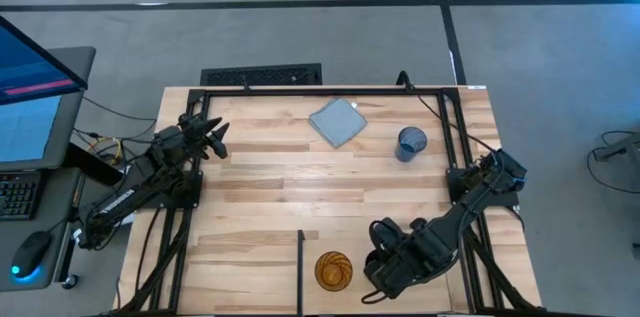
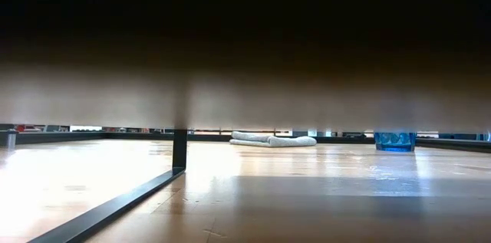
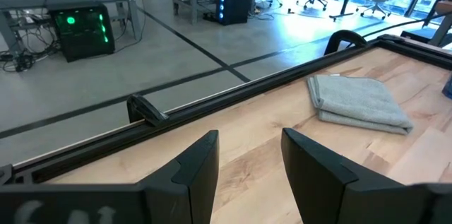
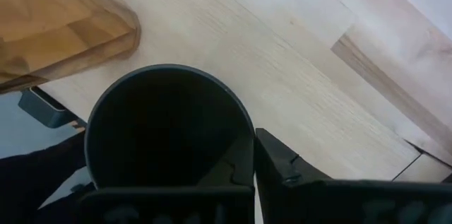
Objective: Stack small to large cups/mugs on shelf
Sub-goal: Put the black cup on the shelf
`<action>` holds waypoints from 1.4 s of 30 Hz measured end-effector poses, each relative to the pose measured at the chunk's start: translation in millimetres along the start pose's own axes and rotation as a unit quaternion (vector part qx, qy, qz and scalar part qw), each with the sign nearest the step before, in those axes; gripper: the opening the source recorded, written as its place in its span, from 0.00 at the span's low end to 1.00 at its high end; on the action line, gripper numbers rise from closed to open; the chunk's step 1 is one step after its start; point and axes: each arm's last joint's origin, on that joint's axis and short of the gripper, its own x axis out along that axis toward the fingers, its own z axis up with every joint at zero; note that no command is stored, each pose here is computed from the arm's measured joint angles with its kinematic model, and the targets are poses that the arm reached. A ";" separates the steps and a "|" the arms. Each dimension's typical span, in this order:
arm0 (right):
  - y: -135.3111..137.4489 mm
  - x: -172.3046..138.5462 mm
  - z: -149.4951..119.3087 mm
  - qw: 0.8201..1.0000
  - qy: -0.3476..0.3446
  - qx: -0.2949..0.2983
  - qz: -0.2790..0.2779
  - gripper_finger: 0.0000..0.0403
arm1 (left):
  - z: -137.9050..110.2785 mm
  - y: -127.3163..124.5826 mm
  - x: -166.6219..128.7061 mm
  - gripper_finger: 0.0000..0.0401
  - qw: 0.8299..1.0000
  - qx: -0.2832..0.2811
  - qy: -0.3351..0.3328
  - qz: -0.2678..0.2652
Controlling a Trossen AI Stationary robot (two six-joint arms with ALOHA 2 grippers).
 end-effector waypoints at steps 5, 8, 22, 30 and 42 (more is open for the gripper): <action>0.1 0.0 0.1 1.000 0.000 0.000 0.001 0.04 | 0.0 0.0 0.0 0.36 1.000 0.000 0.000 0.000; 0.5 0.0 0.1 1.000 0.000 0.000 0.002 0.07 | -0.1 0.0 0.0 0.36 1.000 0.000 0.000 0.000; 2.9 0.2 0.2 1.000 0.000 0.002 0.015 0.14 | 0.0 0.0 0.0 0.36 1.000 0.000 0.000 0.000; 3.7 0.0 0.2 1.000 0.000 0.002 0.019 0.14 | 0.0 0.0 0.0 0.36 1.000 0.000 0.000 0.000; 7.7 4.9 -0.1 1.000 0.011 0.000 0.022 0.14 | 0.0 0.0 0.0 0.36 1.000 -0.001 0.000 0.000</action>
